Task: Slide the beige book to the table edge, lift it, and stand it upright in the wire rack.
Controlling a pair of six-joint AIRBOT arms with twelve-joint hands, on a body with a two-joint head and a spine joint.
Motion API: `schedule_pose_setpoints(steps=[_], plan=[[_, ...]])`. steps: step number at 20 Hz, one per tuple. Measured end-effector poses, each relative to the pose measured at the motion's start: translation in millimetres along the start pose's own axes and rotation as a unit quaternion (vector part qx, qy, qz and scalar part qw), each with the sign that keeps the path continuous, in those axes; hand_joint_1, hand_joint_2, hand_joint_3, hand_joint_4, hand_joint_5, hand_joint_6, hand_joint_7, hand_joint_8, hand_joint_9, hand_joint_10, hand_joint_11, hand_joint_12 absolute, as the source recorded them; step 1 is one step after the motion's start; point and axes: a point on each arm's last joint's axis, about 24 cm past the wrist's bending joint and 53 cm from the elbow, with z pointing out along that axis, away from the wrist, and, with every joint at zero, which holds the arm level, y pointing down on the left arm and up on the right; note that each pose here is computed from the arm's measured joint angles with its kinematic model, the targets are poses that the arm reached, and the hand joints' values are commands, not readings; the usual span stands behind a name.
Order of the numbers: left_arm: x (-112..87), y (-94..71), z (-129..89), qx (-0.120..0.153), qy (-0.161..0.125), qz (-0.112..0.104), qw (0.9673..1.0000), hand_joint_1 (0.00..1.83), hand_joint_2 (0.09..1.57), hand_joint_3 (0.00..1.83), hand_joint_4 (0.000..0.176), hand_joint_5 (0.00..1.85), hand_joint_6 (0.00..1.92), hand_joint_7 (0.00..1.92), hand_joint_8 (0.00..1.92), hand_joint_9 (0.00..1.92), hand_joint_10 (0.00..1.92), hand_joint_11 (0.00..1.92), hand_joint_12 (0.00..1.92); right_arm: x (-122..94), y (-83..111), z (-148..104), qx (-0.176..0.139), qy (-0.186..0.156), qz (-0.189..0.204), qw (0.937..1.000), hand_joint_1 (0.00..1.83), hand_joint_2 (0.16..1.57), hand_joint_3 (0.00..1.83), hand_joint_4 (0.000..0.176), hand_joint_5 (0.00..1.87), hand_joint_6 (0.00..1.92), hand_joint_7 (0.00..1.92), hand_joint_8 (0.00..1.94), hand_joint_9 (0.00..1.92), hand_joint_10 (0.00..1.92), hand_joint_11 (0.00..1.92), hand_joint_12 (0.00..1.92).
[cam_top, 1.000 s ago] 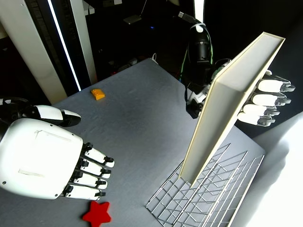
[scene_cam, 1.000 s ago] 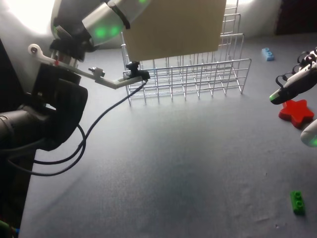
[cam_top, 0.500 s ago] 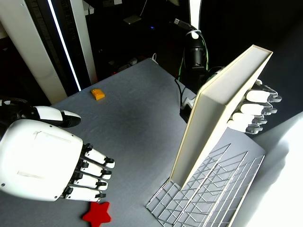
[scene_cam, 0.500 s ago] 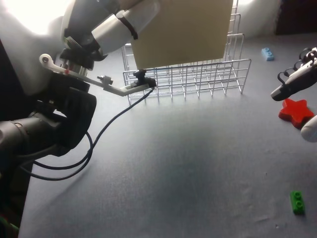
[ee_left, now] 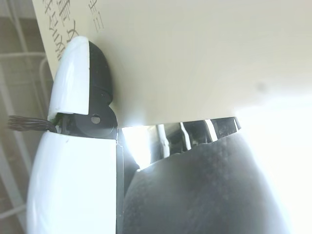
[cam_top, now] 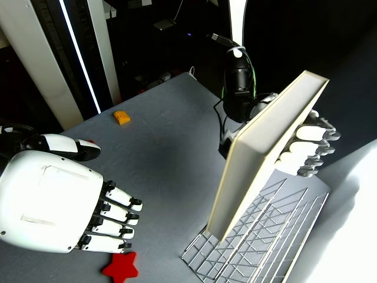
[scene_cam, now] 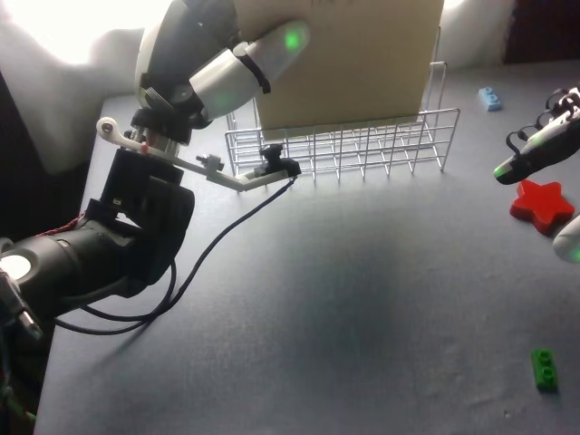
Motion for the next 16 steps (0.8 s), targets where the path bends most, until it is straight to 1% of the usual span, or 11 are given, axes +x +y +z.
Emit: schedule_pose_setpoints(steps=[3,4,6,9,12,14,15,16], plan=[[-2.0,3.6,-3,0.002,0.000,0.002,1.0000,1.47,1.24,0.00,0.000,0.69,1.39,0.53,1.38,0.62,1.46,0.67,1.65,1,0.0,0,0.000,0.001,-0.002,1.0000,0.33,0.95,0.00,0.000,0.36,0.01,0.37,0.01,0.37,0.01,0.04,0.92],[-2.5,5.3,-5,0.002,0.001,0.004,1.0000,1.47,1.23,0.00,0.000,0.73,1.34,0.56,1.35,0.64,1.41,0.67,1.66,1,0.0,0,0.000,0.003,-0.003,1.0000,0.34,0.95,0.00,0.000,0.35,0.00,0.37,0.00,0.37,0.00,0.03,0.91],[-4.6,10.3,-11,0.001,0.000,0.006,1.0000,1.47,1.22,0.00,0.000,0.74,1.32,0.59,1.32,0.67,1.38,0.68,1.64,1,-1.3,0,0.001,0.002,-0.002,1.0000,0.34,0.95,0.00,0.000,0.35,0.00,0.38,0.01,0.37,0.01,0.05,0.91],[-7.7,21.9,-18,-0.007,-0.005,0.006,0.9999,1.47,1.24,0.00,0.000,0.71,1.35,0.53,1.38,0.64,1.42,0.67,1.67,-1,-2.5,0,0.002,0.001,-0.002,1.0000,0.31,0.96,0.00,0.000,0.35,0.00,0.38,0.00,0.37,0.00,0.03,0.91],[-9.0,31.4,-24,-0.013,-0.005,0.009,0.9999,1.47,1.24,0.00,0.000,0.72,1.36,0.54,1.36,0.64,1.42,0.65,1.67,0,-1.7,0,0.001,0.002,-0.002,1.0000,0.31,0.96,0.00,0.000,0.36,0.01,0.37,0.00,0.37,0.00,0.03,0.92],[-11.9,35.1,-28,-0.017,-0.008,0.010,0.9998,1.47,1.23,0.00,0.000,0.72,1.36,0.54,1.39,0.64,1.40,0.67,1.64,-1,-2.7,0,0.002,0.001,-0.001,1.0000,0.31,0.97,0.00,0.000,0.38,0.01,0.38,0.00,0.38,0.01,0.04,0.93],[-11.0,34.9,-29,-0.015,-0.005,0.011,0.9998,1.47,1.23,0.00,0.000,0.73,1.35,0.54,1.39,0.66,1.38,0.65,1.66,-1,-2.8,0,0.002,0.001,-0.002,1.0000,0.30,0.97,0.01,0.000,0.39,0.01,0.39,0.01,0.39,0.01,0.05,0.93],[-10.7,35.2,-31,-0.012,-0.004,0.011,0.9999,1.47,1.24,0.00,0.000,0.71,1.36,0.52,1.43,0.65,1.40,0.67,1.63,-1,-3.5,0,0.003,0.001,-0.002,1.0000,0.30,0.98,0.01,0.000,0.39,0.01,0.40,0.01,0.39,0.01,0.04,0.93]])
